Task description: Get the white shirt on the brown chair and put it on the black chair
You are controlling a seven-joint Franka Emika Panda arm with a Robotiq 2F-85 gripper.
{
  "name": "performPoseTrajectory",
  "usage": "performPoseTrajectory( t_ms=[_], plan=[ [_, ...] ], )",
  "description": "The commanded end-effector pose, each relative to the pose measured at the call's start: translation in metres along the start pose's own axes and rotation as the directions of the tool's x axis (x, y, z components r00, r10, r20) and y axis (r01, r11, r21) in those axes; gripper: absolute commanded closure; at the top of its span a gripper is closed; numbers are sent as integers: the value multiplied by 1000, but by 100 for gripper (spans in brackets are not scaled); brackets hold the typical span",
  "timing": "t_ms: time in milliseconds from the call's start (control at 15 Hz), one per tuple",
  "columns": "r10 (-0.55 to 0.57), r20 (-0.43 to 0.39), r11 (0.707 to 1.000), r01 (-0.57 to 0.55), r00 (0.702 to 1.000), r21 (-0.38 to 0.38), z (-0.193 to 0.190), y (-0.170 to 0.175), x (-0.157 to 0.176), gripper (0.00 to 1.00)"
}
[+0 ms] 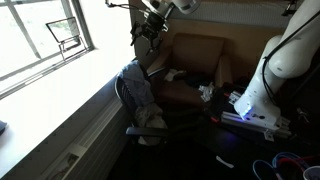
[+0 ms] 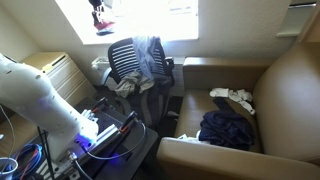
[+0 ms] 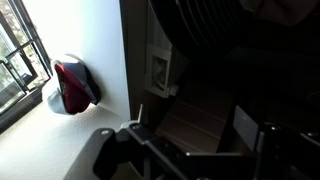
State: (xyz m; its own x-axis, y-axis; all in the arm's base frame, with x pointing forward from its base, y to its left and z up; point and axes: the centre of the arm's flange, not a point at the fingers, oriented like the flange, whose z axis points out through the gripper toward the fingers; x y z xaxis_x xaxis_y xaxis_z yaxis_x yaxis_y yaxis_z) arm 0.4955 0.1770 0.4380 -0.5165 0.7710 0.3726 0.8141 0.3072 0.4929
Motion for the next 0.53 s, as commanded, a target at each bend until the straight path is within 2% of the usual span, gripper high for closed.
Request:
performPoseTrajectory(
  t_ms=[0, 200, 333, 400, 467],
  plan=[
    [-14, 4, 1000, 14, 1000, 1, -2, 3, 2, 7],
    [-20, 22, 1000, 20, 1000, 21, -8, 1, -4, 0],
    [75, 55, 997, -74, 996, -5, -23, -8, -23, 0],
    [25, 27, 1000, -25, 999, 2, -9, 2, -10, 0],
    [38, 31, 999, -38, 999, -1, -11, 1, -14, 0]
  ],
)
